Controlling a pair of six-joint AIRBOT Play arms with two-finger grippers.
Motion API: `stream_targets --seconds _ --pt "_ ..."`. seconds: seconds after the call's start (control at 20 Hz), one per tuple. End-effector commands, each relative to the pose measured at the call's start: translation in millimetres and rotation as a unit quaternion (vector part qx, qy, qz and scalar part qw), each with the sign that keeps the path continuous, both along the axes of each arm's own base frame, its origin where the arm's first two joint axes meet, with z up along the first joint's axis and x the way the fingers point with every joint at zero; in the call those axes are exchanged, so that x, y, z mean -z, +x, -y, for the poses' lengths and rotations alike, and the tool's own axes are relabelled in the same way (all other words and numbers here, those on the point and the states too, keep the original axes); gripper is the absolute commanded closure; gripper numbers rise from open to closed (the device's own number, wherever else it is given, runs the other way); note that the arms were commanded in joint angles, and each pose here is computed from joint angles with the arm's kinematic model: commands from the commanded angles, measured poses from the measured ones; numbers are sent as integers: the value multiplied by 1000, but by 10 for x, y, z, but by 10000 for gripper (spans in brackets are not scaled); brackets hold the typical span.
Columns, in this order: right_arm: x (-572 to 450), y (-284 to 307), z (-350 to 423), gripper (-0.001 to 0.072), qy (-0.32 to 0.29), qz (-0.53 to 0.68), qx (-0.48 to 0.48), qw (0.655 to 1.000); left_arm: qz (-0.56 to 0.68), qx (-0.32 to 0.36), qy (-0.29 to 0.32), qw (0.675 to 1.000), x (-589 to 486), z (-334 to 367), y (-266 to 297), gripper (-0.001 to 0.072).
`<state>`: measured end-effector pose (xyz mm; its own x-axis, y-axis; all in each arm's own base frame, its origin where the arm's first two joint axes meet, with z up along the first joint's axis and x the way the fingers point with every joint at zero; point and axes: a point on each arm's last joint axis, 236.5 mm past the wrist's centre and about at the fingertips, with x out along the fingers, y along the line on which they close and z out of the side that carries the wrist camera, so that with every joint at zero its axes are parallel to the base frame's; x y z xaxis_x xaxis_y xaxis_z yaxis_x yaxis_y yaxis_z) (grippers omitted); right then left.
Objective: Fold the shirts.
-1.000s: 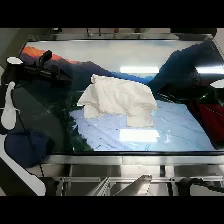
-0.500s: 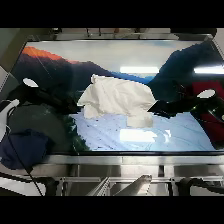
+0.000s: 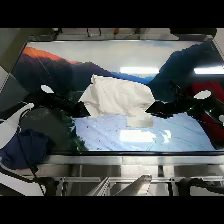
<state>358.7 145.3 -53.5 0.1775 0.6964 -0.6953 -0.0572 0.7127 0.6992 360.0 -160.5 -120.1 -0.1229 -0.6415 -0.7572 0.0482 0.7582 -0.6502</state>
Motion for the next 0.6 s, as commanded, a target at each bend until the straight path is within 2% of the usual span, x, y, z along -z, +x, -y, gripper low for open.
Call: stream_targets --seconds 0.0,0.05,0.1,0.3,0.45,0.55 --pt "9 56 7 165 -5 11 6 1000 21 13 7 1000 -12 27 178 437" --pt "11 94 3 165 -6 15 12 1000 27 22 2 999 -93 51 238 585" --pt "8 139 -17 164 -3 20 21 1000 34 33 -1 999 -172 88 283 695" --pt "9 434 172 165 -24 63 59 996 58 54 -12 997 -461 138 432 691" --pt "-121 501 249 165 -14 68 61 996 53 75 -28 995 -708 121 422 691" --pt "-121 456 199 166 -10 63 51 997 46 86 -73 993 -981 213 385 690"
